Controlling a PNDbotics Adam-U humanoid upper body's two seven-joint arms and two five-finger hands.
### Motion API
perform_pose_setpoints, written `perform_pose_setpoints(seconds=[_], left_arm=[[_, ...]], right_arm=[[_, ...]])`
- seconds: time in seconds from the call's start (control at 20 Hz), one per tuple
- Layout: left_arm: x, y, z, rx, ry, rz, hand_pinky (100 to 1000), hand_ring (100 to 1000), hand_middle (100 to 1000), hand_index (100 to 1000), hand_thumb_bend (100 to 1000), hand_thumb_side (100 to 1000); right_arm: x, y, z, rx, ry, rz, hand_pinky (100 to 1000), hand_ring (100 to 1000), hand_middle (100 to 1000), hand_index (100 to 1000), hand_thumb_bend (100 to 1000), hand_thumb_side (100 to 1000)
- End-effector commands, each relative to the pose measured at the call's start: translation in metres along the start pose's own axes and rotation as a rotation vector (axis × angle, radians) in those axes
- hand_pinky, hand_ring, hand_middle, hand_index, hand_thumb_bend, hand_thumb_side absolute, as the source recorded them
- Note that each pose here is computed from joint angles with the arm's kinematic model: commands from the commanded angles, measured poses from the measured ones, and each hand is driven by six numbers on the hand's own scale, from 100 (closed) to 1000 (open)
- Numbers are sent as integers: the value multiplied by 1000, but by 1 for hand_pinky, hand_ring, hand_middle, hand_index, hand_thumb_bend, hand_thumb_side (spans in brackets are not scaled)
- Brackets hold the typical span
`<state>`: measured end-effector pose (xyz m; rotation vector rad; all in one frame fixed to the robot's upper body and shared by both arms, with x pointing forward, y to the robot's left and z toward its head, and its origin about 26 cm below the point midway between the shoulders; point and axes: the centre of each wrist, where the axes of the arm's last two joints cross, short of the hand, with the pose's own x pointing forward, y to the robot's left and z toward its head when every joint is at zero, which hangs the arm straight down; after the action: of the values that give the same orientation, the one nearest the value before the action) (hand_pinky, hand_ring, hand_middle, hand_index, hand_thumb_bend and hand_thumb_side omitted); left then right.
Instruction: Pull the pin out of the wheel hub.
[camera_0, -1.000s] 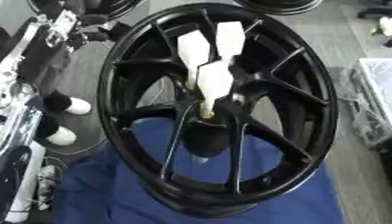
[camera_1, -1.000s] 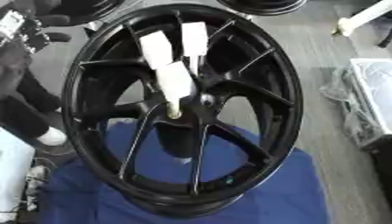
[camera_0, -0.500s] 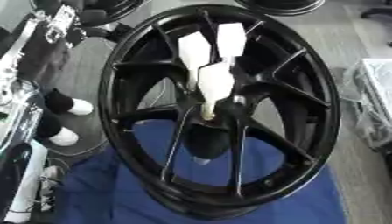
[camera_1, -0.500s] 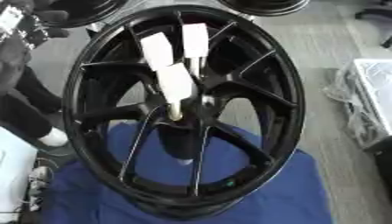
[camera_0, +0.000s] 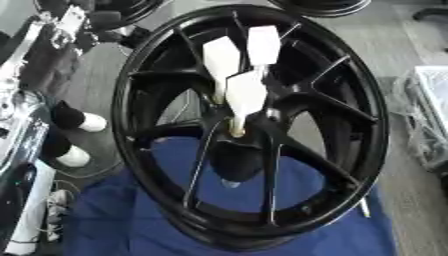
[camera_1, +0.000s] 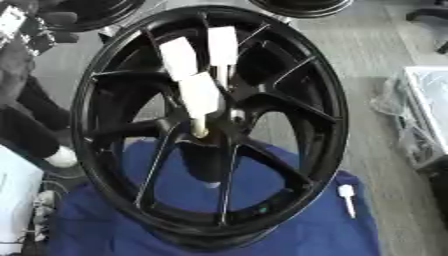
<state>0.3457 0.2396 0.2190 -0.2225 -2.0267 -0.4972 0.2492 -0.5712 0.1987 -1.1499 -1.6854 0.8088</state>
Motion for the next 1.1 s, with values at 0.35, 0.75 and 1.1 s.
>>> perform_pose_setpoints(seconds=[0.35, 0.75, 1.1], left_arm=[[10, 3, -1, -8, -26, -20, 765, 827, 866, 776, 100, 595], [10, -1, -2, -11, -37, -1, 764, 828, 866, 776, 100, 594], [11, -3, -4, -13, -47, 12, 764, 829, 866, 776, 100, 594]], right_arm=[[27, -9, -28, -146, -70, -245, 539, 537, 727, 811, 100, 376], [102, -3, -89, -216, -240, -824, 848, 650, 808, 822, 100, 528], [137, 19, -116, -179, -224, -1052, 897, 661, 810, 816, 100, 565]])
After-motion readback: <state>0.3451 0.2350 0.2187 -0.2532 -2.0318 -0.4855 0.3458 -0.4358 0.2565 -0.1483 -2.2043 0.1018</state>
